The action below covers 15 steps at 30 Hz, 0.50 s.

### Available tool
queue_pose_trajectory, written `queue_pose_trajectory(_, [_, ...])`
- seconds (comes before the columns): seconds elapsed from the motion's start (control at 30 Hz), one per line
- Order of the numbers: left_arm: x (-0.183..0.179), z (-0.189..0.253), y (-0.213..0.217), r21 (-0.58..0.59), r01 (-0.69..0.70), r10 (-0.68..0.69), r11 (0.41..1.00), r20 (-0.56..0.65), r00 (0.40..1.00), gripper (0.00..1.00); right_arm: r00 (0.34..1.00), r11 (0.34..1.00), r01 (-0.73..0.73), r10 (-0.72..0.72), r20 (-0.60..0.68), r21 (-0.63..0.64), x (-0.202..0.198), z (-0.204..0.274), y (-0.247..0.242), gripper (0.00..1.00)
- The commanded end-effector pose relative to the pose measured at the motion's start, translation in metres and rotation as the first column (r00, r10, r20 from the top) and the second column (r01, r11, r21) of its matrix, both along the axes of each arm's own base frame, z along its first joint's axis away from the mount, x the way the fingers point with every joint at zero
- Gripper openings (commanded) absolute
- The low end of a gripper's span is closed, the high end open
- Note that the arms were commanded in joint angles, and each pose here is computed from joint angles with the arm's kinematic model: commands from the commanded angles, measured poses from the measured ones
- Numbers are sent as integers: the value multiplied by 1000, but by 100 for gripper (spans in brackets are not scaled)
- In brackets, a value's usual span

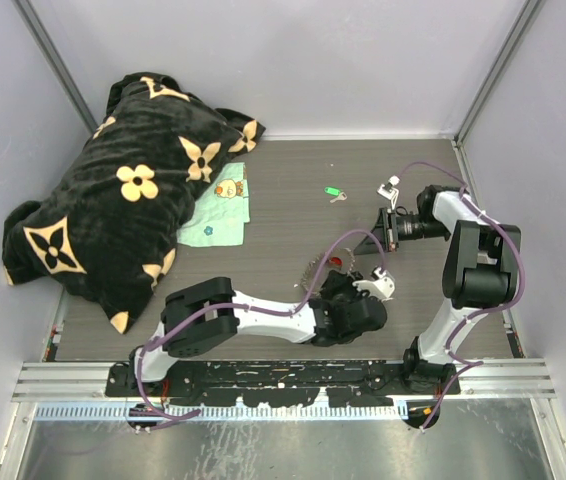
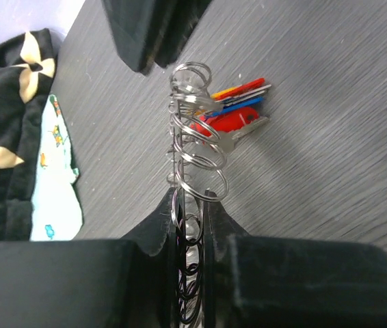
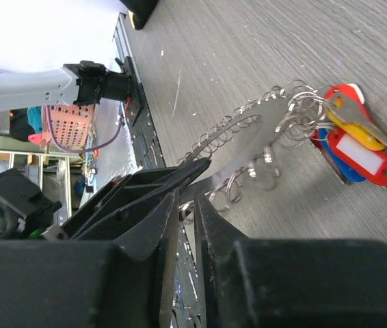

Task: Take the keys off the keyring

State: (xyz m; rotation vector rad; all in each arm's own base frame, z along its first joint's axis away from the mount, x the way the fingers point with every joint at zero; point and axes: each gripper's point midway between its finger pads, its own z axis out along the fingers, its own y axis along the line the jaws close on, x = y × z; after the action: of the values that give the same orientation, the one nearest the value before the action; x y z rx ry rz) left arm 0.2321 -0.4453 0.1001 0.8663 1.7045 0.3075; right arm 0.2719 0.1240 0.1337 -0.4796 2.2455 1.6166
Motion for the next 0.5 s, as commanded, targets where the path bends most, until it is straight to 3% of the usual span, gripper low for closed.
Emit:
queue_pose_trajectory(0.0, [8,54,5,-93,6,1,996,78,997,0,995,996,-33,25,97,84,-4,34,5,24])
queue_pose_trajectory(0.23, [6,69,22,-147,87,-84,985,28,996,0,975,996,-52,35,219,74,-10,52,-2,42])
queue_pose_trajectory(0.47, [-8,90,38,-334,201,-239,921,-79,968,0,942,997,-58,39,332,46,-13,64,-6,52])
